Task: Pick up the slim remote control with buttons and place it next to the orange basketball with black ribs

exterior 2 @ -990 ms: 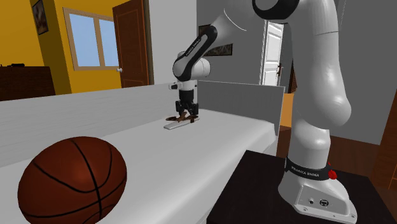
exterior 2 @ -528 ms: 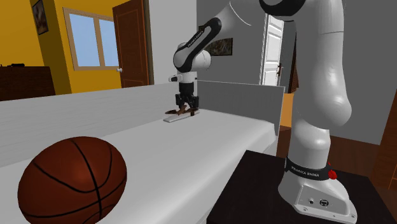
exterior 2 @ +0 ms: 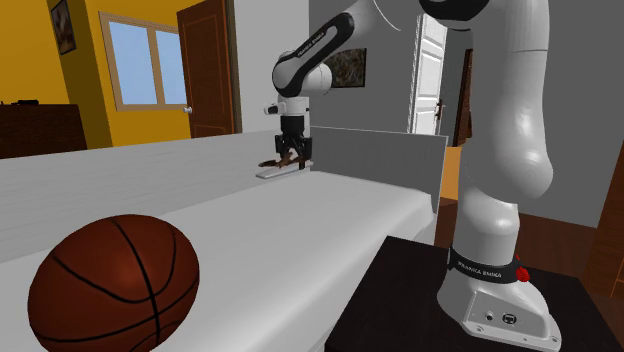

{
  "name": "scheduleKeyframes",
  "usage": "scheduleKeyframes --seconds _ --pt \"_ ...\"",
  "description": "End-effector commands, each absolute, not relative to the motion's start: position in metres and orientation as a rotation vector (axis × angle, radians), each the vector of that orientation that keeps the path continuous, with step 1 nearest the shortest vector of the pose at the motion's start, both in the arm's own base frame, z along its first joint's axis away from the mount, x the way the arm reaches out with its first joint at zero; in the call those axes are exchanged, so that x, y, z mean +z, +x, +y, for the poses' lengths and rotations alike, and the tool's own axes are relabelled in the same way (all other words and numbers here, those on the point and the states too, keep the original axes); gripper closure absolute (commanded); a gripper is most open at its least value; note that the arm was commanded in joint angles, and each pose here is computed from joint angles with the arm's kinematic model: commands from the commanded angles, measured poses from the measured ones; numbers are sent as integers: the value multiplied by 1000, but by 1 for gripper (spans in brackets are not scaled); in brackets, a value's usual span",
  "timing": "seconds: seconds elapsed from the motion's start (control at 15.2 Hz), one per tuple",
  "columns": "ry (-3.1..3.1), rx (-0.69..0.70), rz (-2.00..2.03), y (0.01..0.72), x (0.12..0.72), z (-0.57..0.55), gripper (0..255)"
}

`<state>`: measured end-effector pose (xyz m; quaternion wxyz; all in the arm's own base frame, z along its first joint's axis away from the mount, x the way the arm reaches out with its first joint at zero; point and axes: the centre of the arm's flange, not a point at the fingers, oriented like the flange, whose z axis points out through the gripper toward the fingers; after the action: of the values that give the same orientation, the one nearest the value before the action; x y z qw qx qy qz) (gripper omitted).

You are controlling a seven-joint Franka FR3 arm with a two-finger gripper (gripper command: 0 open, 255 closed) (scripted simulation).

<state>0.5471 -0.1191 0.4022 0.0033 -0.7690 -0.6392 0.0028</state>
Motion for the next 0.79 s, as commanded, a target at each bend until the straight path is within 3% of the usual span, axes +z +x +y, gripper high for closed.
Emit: scheduleKeyframes --seconds 0.0,0.73 --pt "-2411 9 -2004 547 412 -119 255" --pt "-2411 9 -2004 547 470 -119 255"
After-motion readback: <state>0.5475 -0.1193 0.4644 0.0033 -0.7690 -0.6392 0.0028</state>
